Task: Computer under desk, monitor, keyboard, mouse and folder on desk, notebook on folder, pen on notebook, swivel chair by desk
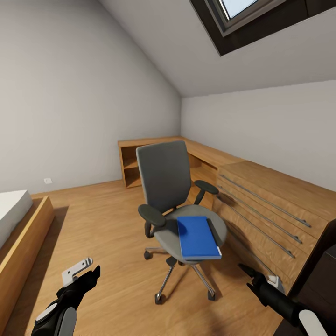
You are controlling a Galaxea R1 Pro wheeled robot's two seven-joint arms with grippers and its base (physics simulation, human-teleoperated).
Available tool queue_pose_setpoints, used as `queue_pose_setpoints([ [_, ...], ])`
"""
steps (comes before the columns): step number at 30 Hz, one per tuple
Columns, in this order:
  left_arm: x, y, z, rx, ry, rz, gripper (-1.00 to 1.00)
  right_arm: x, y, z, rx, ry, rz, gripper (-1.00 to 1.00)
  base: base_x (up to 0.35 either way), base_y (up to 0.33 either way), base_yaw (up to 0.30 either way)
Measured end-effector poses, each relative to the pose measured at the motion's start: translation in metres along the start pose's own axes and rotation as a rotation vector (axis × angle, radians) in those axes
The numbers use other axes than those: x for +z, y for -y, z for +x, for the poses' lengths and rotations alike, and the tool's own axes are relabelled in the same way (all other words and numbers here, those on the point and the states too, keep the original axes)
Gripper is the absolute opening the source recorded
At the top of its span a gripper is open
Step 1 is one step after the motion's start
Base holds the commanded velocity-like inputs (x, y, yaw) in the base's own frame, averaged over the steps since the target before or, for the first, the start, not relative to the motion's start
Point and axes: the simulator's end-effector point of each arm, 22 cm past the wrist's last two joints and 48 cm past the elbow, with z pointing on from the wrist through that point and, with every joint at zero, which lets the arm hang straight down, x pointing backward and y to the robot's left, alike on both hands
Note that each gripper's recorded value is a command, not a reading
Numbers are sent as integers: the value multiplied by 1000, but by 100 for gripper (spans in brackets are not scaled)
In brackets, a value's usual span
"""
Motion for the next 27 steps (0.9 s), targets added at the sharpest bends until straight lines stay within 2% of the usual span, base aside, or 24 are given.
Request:
queue_pose_setpoints([
  [6, 5, -4, 11, 0, 0, 0, 100, 7, 8, -10, -22, 110, -8, 100, 0, 0, 0],
  [8, 6, -6, 15, 0, 0, 1, 100, 12, 7, -6, -17, 134, -18, 100, 0, 0, 0],
  [10, 8, -7, 19, 1, 0, 2, 100, 25, 0, 8, 9, 175, -43, 100, 0, 0, 0],
  [18, 14, -13, 34, 1, 0, 2, 100, 39, 5, 26, 45, 217, -67, 100, 0, 0, 0],
  [23, 18, -16, 44, 1, 1, 3, 100, 41, 9, 29, 119, 240, -101, 100, 0, 0, 0],
  [24, 19, -15, 46, 4, 1, 6, 100, 41, 8, 28, 157, 249, -119, 100, 0, 0, 0],
  [27, 21, -14, 52, 8, 1, 13, 100, 42, 13, 30, 175, 253, -128, 100, 0, 0, 0],
])
